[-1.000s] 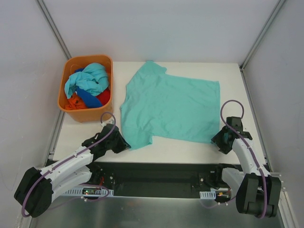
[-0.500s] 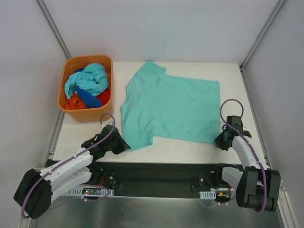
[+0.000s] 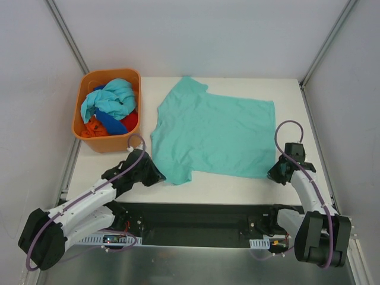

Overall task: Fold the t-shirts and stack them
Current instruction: Grap the side of the flattened tshirt closest away from the robot with both arms

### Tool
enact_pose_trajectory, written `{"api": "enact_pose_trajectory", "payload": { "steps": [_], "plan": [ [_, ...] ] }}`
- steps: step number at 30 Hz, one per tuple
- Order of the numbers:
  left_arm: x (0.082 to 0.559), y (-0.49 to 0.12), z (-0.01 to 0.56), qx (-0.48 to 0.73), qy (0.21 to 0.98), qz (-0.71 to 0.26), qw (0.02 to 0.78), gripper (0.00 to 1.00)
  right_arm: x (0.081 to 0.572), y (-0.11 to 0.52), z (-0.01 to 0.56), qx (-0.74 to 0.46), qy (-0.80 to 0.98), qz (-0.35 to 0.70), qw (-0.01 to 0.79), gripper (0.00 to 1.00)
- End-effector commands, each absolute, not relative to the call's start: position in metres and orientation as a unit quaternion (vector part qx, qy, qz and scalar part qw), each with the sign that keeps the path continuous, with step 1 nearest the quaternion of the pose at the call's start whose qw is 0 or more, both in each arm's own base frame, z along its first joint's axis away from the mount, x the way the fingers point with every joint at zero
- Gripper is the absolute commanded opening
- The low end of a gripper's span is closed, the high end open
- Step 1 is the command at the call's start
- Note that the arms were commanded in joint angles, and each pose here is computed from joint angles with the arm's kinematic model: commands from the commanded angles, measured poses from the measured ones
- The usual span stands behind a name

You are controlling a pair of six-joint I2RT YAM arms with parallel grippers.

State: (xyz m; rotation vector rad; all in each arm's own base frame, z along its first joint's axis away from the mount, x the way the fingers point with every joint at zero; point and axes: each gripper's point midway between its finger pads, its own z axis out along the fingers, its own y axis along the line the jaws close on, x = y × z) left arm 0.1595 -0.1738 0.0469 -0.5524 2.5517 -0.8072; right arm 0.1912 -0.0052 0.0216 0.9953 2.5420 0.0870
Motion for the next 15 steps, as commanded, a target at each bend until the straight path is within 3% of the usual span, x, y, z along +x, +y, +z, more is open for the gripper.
{"api": "enact_pose_trajectory", "payload": {
  "steps": [1, 10, 15],
  "plan": [
    [0.197, -0.190, 0.090, -0.160, 0.908, -0.297, 0.249, 0.00, 0.222, -0.006, 0.061, 0.331, 0.905, 0.053, 0.260, 0.00],
    [0.276, -0.205, 0.153, -0.149, 0.893, -0.318, 0.282, 0.00, 0.254, -0.013, 0.094, 0.328, 0.902, 0.049, 0.276, 0.01],
    [0.315, -0.201, 0.161, -0.152, 0.892, -0.318, 0.282, 0.00, 0.288, -0.013, 0.107, 0.327, 0.903, 0.058, 0.271, 0.00]
  ]
}}
